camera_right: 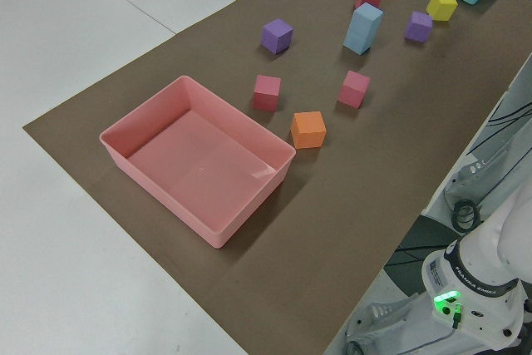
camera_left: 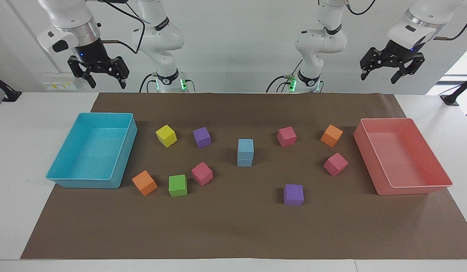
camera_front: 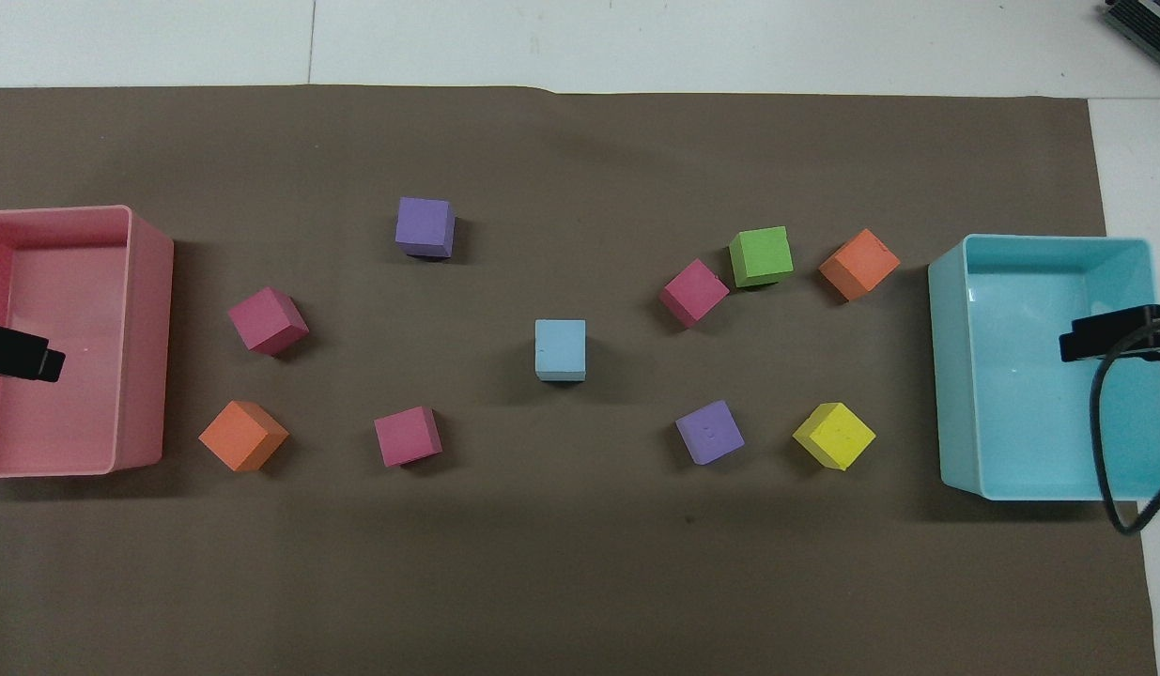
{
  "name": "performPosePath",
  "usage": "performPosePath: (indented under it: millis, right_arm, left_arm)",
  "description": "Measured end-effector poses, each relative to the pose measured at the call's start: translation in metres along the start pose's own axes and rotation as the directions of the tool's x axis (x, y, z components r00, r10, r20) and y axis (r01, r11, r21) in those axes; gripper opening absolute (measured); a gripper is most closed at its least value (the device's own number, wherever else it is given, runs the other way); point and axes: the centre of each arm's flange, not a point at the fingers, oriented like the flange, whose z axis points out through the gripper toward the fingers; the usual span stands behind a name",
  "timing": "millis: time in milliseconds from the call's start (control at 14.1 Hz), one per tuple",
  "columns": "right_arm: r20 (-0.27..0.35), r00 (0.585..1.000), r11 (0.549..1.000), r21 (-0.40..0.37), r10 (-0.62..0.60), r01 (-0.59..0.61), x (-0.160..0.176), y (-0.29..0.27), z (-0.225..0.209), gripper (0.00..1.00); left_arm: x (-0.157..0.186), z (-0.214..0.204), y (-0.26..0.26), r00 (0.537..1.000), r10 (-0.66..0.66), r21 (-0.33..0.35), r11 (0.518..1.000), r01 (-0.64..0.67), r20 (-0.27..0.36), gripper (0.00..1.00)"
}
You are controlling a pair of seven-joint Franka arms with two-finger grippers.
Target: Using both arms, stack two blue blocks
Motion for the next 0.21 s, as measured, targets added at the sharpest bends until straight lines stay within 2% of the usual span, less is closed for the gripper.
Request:
performPosePath:
  millis: [213]
  right_arm:
    - [0.001,1.0,1.0,0.0,-0.002,0.002,-0.0001,-0.0009,0.0001,1.0]
  left_arm:
    - [0.0,0.0,0.0001,1.0,0.0,0.0,1.0,0.0,0.0,1.0]
